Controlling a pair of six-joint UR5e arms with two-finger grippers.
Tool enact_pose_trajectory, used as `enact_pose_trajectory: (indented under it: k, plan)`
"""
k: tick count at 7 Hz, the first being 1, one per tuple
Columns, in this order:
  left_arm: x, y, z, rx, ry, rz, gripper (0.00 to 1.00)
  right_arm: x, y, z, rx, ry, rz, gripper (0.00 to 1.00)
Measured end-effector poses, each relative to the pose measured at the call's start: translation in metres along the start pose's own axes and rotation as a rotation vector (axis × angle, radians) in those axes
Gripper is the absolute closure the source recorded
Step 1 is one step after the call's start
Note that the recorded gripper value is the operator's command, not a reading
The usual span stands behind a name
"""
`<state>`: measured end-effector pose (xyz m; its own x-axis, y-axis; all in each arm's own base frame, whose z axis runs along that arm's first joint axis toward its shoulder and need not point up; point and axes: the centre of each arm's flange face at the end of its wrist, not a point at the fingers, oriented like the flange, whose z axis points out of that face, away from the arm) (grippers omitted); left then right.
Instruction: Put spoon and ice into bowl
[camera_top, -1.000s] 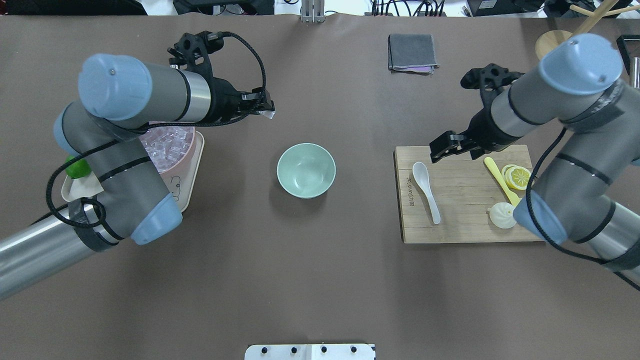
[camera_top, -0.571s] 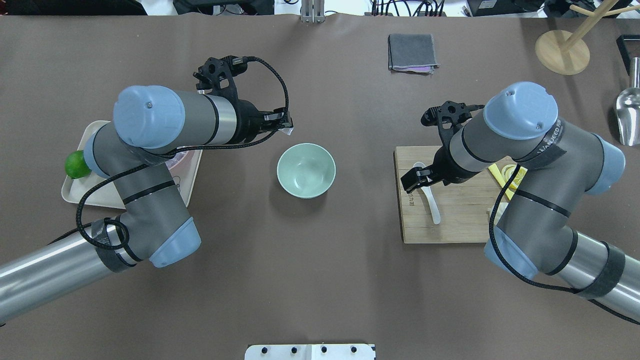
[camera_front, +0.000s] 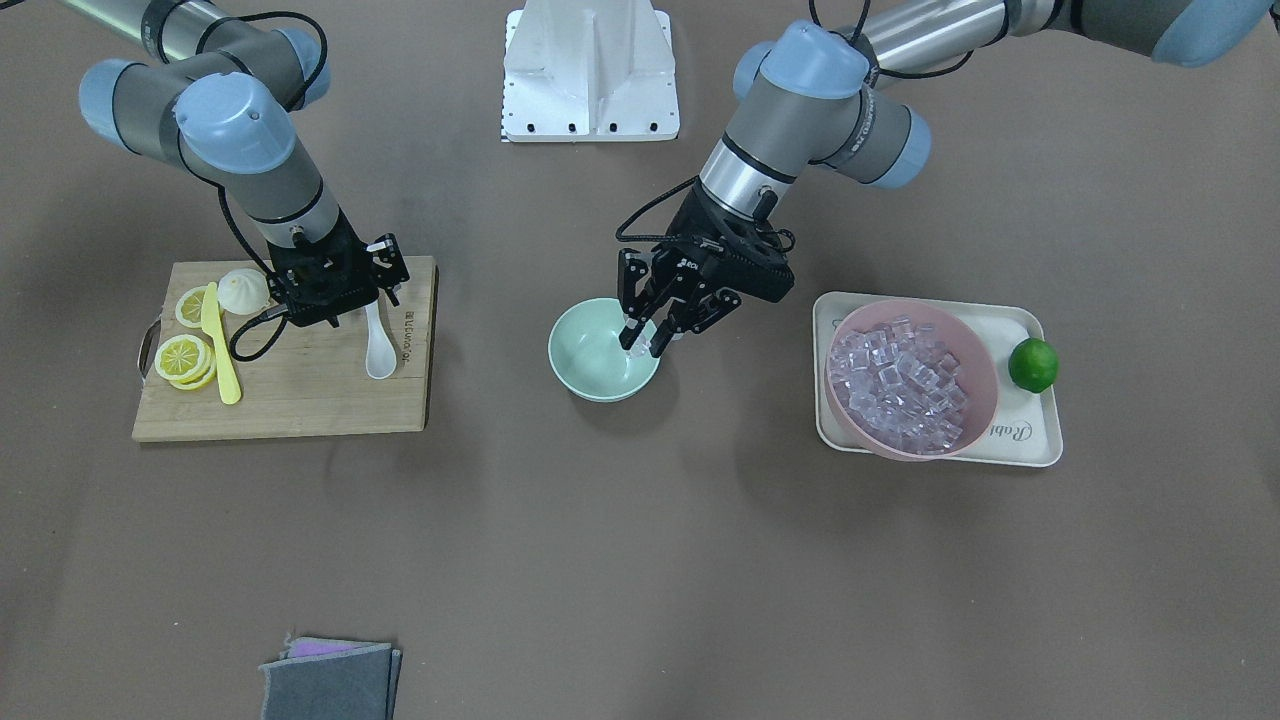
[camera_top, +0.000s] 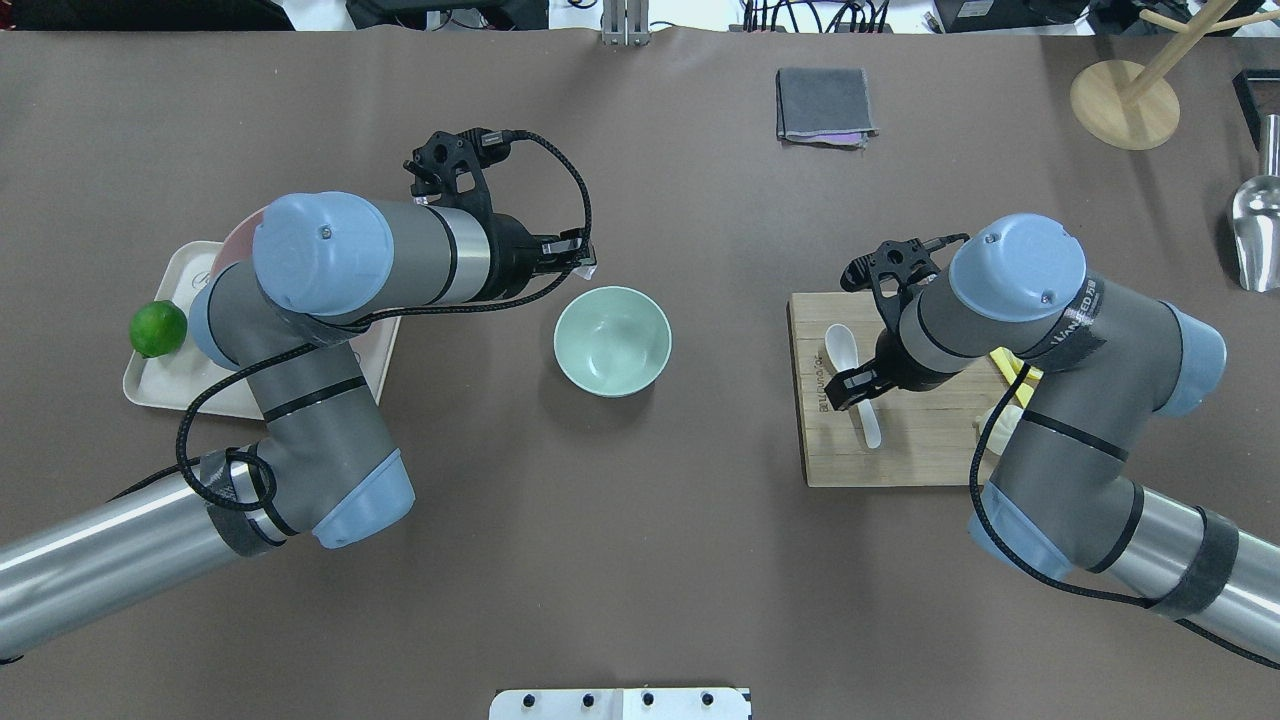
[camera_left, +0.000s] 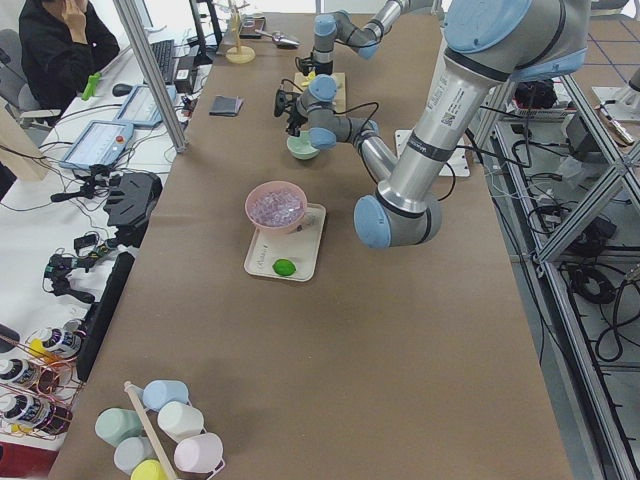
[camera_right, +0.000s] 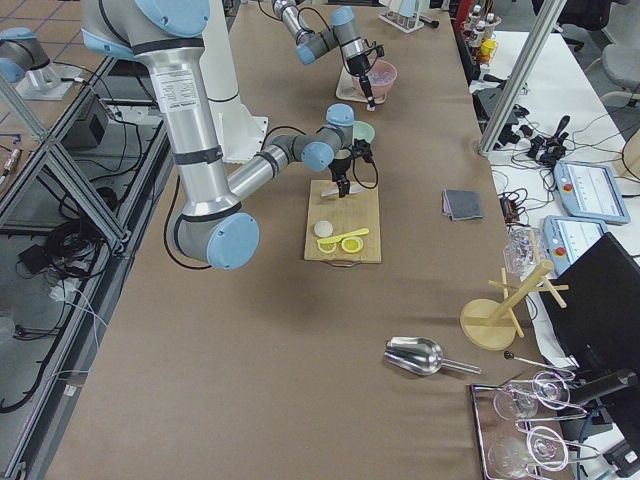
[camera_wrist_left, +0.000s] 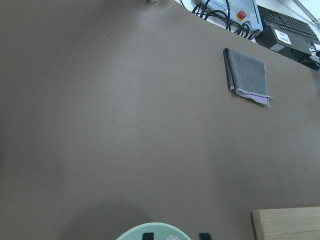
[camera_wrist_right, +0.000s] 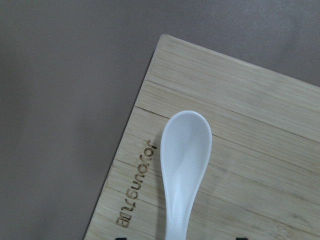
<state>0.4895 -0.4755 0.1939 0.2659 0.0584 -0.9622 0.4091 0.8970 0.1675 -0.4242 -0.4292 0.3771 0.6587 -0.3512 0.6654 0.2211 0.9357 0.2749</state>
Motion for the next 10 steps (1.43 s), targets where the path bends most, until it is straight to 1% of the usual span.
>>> enact_pose_trajectory:
  k: [1,2,3,4,5,6,7,10]
  plan:
    - [0.0,0.0,0.0,0.0,0.0,0.003,1.0,0.0,0.0,0.003,-0.002,0.004,0.008,0.49]
    - [0.0,0.0,0.0,-0.001,0.0,0.006,1.0,0.0,0.001,0.005,-0.002,0.01,0.019,0.51]
    - [-0.001,0.0,0.001,-0.002,-0.002,0.01,1.0,-0.001,0.0,0.008,-0.003,0.017,0.024,0.59]
    - [-0.003,0.001,0.003,-0.004,-0.006,0.015,1.0,-0.001,0.0,0.011,-0.004,0.022,0.026,0.6]
    - [-0.004,0.001,0.003,-0.005,-0.008,0.019,1.0,-0.002,0.0,0.013,-0.005,0.024,0.026,0.7]
    - [-0.004,0.001,0.004,-0.006,-0.009,0.02,1.0,-0.003,0.0,0.013,-0.004,0.023,0.027,0.98]
    - [-0.004,0.001,0.004,-0.008,-0.009,0.02,1.0,-0.005,-0.001,0.013,-0.003,0.021,0.032,1.0]
    - [-0.004,0.001,0.003,-0.01,-0.008,0.02,1.0,-0.009,-0.002,0.006,0.006,0.009,0.045,1.0]
